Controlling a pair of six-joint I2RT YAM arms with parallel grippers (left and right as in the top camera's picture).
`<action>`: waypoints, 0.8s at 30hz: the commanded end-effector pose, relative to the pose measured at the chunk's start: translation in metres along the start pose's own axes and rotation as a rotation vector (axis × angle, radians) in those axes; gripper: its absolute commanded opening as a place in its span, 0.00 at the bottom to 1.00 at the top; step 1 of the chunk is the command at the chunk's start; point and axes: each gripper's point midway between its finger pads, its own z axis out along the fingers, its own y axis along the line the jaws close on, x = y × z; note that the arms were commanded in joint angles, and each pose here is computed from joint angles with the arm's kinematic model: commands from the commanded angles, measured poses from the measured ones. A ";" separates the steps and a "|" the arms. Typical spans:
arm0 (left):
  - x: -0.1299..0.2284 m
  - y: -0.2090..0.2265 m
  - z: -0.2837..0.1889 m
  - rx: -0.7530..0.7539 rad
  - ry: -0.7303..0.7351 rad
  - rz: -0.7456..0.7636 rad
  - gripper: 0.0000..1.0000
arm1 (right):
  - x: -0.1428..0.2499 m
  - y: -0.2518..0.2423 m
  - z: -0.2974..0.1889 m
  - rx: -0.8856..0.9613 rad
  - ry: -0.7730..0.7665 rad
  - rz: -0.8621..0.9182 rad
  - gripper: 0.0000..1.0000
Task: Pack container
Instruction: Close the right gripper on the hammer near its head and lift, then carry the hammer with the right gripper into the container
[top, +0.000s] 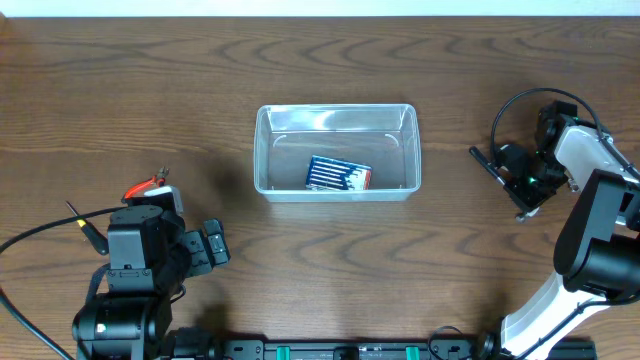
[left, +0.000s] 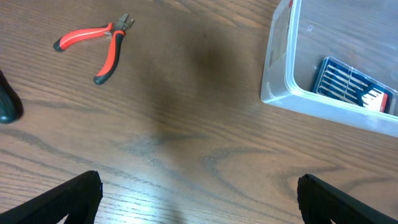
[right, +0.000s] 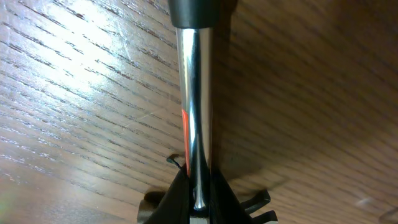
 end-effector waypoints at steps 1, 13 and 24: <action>-0.006 -0.001 -0.005 -0.001 -0.020 0.003 0.98 | 0.008 0.015 0.024 -0.063 0.042 -0.007 0.01; -0.006 -0.001 -0.005 -0.001 -0.020 0.003 0.98 | -0.012 0.003 0.010 -0.052 -0.031 0.207 0.01; -0.006 -0.001 -0.005 -0.001 -0.020 0.003 0.98 | -0.041 -0.014 -0.024 0.001 -0.091 0.332 0.01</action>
